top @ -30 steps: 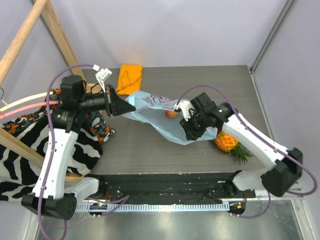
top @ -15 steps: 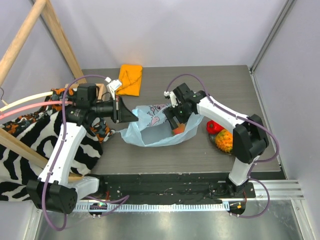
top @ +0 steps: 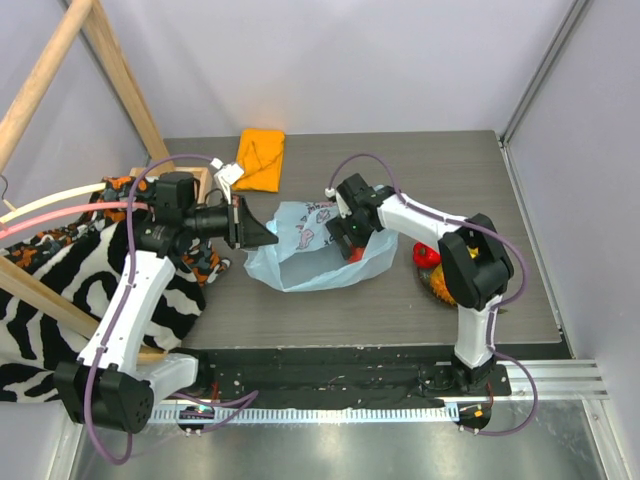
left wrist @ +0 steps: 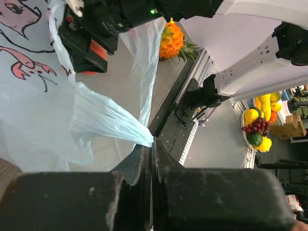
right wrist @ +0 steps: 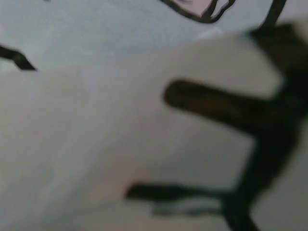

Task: Take the fake fruits out of the plastic bag
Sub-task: Take out the fake fruit from the plastic bag.

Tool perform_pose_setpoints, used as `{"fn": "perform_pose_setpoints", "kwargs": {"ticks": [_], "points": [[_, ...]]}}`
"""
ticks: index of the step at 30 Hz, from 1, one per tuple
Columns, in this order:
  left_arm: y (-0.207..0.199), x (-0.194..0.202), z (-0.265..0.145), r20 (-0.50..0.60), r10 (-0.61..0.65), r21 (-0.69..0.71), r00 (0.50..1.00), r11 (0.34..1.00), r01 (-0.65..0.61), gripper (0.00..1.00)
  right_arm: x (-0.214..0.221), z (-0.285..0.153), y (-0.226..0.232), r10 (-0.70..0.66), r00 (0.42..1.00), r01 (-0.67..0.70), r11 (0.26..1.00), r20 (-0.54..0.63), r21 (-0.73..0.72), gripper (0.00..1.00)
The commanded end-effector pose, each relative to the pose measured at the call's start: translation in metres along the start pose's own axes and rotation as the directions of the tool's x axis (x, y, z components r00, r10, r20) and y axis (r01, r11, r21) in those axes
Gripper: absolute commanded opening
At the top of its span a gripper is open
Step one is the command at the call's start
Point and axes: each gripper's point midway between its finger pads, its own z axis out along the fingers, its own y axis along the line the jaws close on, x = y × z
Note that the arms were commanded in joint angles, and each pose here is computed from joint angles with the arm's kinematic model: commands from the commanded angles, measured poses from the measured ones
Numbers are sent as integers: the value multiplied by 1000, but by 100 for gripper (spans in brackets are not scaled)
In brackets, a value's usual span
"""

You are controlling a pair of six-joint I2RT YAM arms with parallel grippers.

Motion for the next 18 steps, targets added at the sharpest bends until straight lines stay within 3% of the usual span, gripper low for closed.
{"fn": "perform_pose_setpoints", "kwargs": {"ticks": [1, 2, 5, 8, 11, 15, 18], "points": [[-7, -8, -2, 46, 54, 8, 997, 998, -55, 0, -39, -2, -13, -47, 994, 40, 997, 100, 70, 75], [-6, -7, -1, 47, 53, 8, 998, 999, -53, 0, -46, -4, -13, -52, 992, 44, 997, 115, 68, 61], [-4, -8, -1, 57, 60, -2, 997, 998, -60, 0, -55, -21, -8, -87, 986, 82, 996, 144, 36, 41], [-2, -11, 0, 70, 78, -8, 994, 997, -78, 0, -58, -55, 2, -145, 969, 151, 988, 198, -16, 30], [6, -17, 3, 87, 91, -37, 992, 995, -88, 0, -49, -97, 25, -225, 928, 274, 953, 296, -133, 29], [13, -32, 6, 115, 113, -61, 987, 992, -106, 0, -30, -158, 68, -251, 874, 405, 851, 417, -336, 29], [17, -46, 9, 134, 122, -74, 983, 991, -113, 0, -27, -196, 78, -244, 841, 446, 818, 483, -363, 30]]}}
